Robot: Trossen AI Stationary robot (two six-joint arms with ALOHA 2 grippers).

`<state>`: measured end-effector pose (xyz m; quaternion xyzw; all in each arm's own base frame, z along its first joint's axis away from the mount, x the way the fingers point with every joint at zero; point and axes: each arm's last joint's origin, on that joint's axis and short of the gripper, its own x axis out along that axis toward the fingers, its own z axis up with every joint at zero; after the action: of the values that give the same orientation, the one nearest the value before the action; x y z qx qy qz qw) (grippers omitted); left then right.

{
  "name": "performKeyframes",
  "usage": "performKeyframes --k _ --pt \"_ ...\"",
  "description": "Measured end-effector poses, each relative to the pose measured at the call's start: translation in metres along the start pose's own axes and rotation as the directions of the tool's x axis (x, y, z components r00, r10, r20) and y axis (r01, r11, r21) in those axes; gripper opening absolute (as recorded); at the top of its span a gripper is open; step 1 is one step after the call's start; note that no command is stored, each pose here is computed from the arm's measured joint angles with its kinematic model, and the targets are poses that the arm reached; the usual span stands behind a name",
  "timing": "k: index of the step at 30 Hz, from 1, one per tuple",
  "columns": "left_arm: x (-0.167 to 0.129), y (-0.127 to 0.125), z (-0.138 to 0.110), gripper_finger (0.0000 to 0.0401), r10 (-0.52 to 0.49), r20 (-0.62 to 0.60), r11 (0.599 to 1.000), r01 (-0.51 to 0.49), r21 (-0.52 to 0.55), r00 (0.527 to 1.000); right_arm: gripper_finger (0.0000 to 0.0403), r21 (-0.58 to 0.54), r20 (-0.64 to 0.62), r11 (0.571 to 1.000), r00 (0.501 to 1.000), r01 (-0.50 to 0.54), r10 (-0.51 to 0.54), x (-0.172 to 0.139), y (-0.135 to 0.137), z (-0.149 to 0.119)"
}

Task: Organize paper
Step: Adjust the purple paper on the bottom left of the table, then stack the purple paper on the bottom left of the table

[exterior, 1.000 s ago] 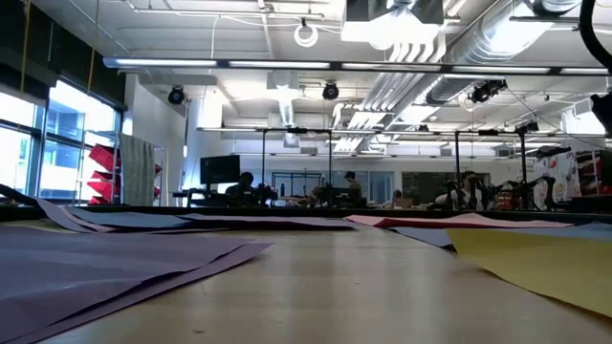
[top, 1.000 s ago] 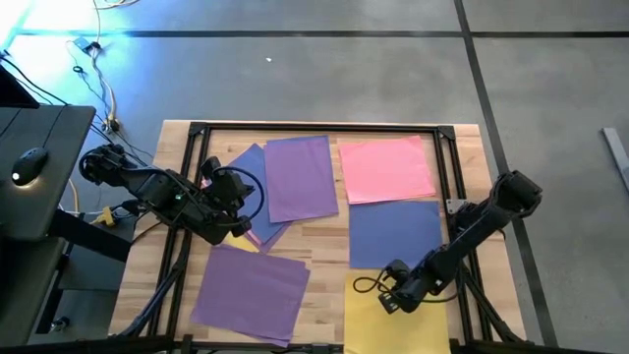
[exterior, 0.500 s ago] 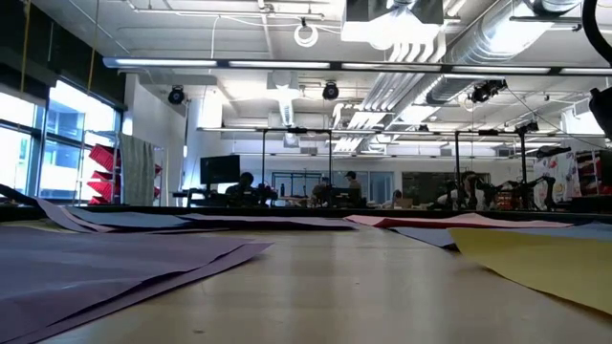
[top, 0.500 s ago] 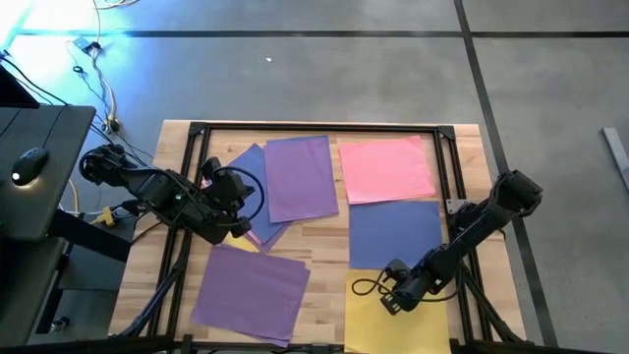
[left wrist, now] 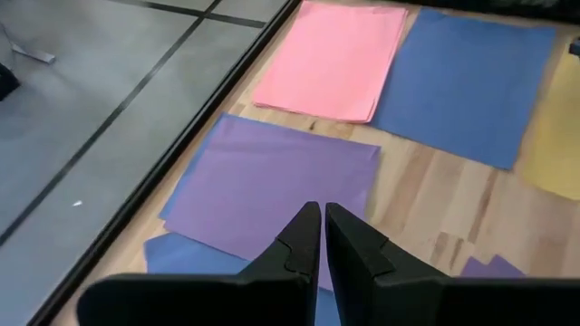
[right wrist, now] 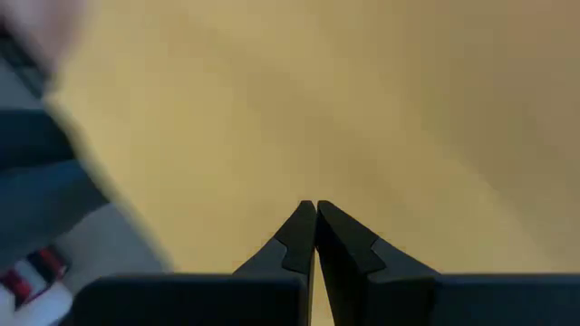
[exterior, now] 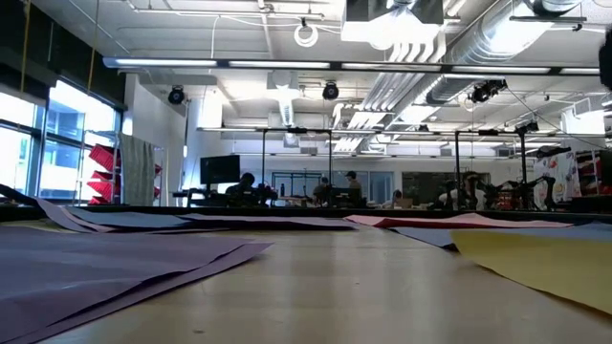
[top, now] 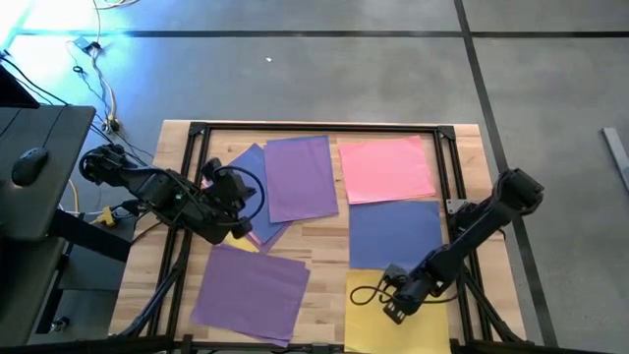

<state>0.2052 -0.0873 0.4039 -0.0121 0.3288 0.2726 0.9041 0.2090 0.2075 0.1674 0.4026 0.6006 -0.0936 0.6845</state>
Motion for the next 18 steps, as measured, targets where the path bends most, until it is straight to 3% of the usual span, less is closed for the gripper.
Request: performKeyframes --k 6,12,15,18 --pt "0.018 -0.009 0.002 0.0015 -0.045 0.019 0.998 0.044 0.046 0.999 0.0 -0.03 0.165 0.999 0.986 0.044 -0.039 -0.043 0.031 0.025" --pt "0.093 -0.015 -0.021 0.0093 -0.167 -0.091 0.979 0.176 0.103 0.982 0.0 -0.089 0.404 0.979 0.905 0.185 -0.135 -0.102 0.052 0.066" --pt "0.13 -0.014 -0.038 0.0138 -0.304 -0.101 0.942 0.314 0.119 0.947 0.0 -0.112 0.486 0.961 0.857 0.254 -0.17 -0.132 0.059 0.081" --pt "0.161 -0.013 -0.06 0.0172 -0.363 -0.068 0.909 0.369 0.193 0.929 0.0 -0.149 0.535 0.937 0.823 0.316 -0.192 -0.154 0.062 0.087"
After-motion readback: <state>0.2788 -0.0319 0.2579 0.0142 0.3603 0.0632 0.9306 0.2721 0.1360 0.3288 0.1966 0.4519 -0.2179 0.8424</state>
